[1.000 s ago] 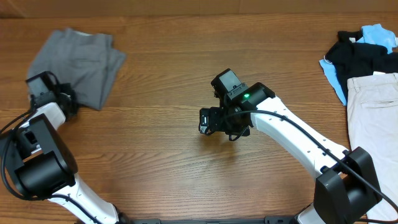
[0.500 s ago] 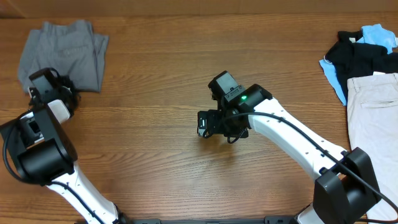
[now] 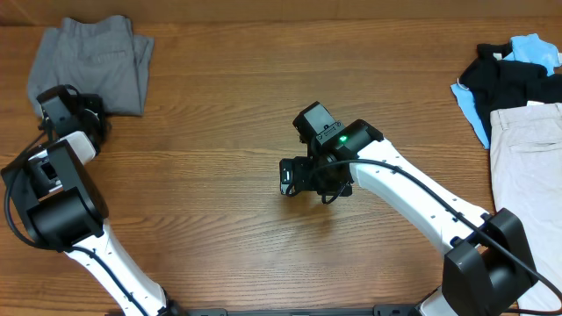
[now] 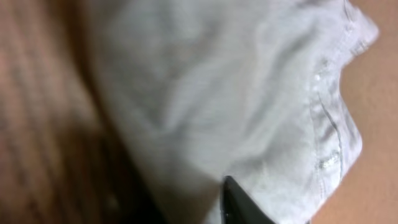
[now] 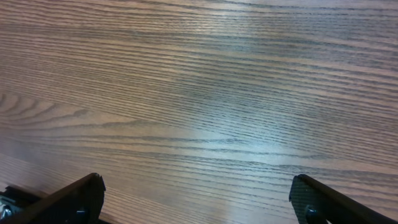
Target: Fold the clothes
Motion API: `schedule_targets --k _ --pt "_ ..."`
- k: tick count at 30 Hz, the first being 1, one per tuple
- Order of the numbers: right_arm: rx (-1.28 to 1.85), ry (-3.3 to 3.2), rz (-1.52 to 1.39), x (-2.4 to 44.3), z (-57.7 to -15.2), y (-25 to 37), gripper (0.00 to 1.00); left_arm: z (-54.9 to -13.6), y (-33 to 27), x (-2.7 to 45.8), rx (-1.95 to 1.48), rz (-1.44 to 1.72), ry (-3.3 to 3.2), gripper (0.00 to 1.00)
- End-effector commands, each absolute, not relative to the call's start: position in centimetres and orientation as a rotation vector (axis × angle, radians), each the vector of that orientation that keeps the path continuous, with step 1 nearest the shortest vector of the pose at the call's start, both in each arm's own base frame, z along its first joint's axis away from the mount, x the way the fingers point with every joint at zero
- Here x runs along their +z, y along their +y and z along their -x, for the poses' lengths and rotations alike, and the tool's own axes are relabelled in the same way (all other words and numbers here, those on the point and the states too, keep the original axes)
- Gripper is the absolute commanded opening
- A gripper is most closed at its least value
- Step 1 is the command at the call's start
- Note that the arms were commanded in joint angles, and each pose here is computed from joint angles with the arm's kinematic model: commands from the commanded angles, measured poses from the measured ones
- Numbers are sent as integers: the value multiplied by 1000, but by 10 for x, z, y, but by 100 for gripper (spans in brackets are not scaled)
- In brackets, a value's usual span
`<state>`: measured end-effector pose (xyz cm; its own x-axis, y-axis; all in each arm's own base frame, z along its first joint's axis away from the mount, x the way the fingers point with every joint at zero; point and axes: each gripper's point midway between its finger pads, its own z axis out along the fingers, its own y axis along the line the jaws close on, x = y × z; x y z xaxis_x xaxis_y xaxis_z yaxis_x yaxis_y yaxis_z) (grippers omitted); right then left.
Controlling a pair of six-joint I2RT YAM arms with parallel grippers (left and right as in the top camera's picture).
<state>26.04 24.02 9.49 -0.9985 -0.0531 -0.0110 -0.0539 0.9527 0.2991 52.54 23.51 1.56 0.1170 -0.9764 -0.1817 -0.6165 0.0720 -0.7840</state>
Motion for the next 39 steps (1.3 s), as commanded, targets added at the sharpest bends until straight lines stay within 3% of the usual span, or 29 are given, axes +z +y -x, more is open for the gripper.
schedule_targets --k 1,4,7,14,22,31,39 --pt "474 3081 100 100 -261 240 100 -522 207 -18 -672 1628 1721 74" --pt "469 3087 100 100 -259 239 100 -524 194 -16 -772 1600 1760 90" --pt "464 3092 99 99 -258 238 100 -523 185 -15 -855 1591 1788 100" --pt "441 3119 94 98 -253 234 100 -486 179 -32 -952 1784 1861 100" --pt "429 3135 92 98 -250 232 100 -437 212 -31 -732 1890 1932 100" --pt "430 3137 61 98 -250 232 100 -423 236 23 -625 1764 1947 100" --pt "515 2973 34 142 -275 238 100 -427 185 123 -735 1462 2029 100"
